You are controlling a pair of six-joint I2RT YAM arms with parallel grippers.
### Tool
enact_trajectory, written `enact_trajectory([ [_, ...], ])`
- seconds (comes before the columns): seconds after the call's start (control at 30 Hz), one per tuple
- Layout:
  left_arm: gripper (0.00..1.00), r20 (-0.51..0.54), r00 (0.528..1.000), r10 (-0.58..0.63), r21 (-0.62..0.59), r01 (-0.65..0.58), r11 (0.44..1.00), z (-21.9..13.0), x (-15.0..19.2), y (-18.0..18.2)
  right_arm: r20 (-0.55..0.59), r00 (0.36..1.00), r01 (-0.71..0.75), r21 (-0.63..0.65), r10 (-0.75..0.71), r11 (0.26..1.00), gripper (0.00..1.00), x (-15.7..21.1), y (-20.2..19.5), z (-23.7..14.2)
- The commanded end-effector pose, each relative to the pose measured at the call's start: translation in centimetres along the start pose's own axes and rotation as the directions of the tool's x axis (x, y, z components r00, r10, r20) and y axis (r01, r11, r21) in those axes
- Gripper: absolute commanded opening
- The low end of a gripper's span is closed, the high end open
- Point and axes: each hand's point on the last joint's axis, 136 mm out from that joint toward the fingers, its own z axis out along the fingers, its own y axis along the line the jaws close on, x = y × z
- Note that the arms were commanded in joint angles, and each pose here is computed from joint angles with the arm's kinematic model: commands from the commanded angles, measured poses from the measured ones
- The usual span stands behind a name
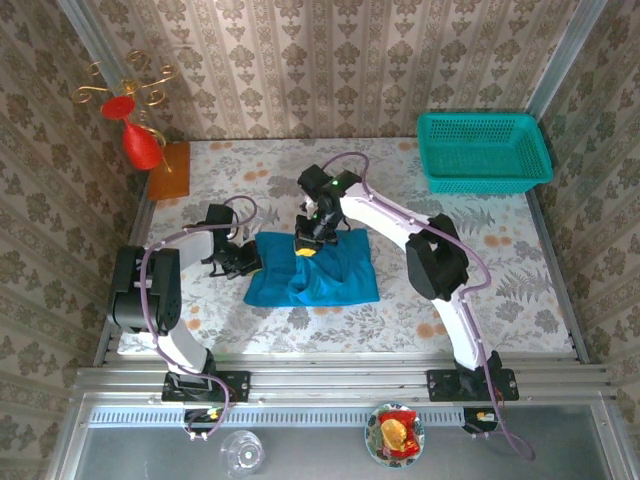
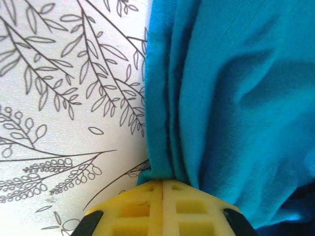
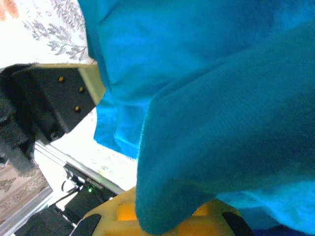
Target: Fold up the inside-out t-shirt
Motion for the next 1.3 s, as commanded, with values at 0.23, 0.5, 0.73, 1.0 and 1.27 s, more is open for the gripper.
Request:
enact_trajectory([
  [0.23, 0.0, -0.039, 0.999, 0.005, -0.103, -0.009, 0.995, -0.2, 1.3, 1.8, 0.011, 0.998, 0.059, -0.148, -0.058, 0.987, 0.0, 0.7, 4.5, -1.7],
  [0.5, 0.01, -0.009, 1.0, 0.011, -0.133, -0.012, 0.991, -1.7, 1.4, 2.0, 0.026, 0.998, 0.057, -0.178, -0.053, 0.982, 0.24, -3.6, 6.3, 1.4],
  [0.73, 0.19, 0.107, 0.994, -0.001, -0.156, 0.018, 0.988, -7.1, 1.2, 2.3, 0.099, 0.99, 0.115, -0.128, -0.103, 0.985, 0.51, -3.6, 6.5, -1.4],
  [1.0, 0.33, 0.078, 0.996, 0.046, 0.071, -0.052, 0.996, -8.8, 3.1, -1.9, 0.137, 0.989, 0.055, 0.007, -0.055, 0.998, 0.53, -0.4, -0.1, -3.6],
  [1.27, 0.37, -0.004, 0.997, 0.071, 0.057, -0.071, 0.996, -7.0, 6.9, -2.3, 0.091, 0.995, -0.049, 0.084, 0.041, 0.995, 0.54, 5.4, -7.8, -2.9],
])
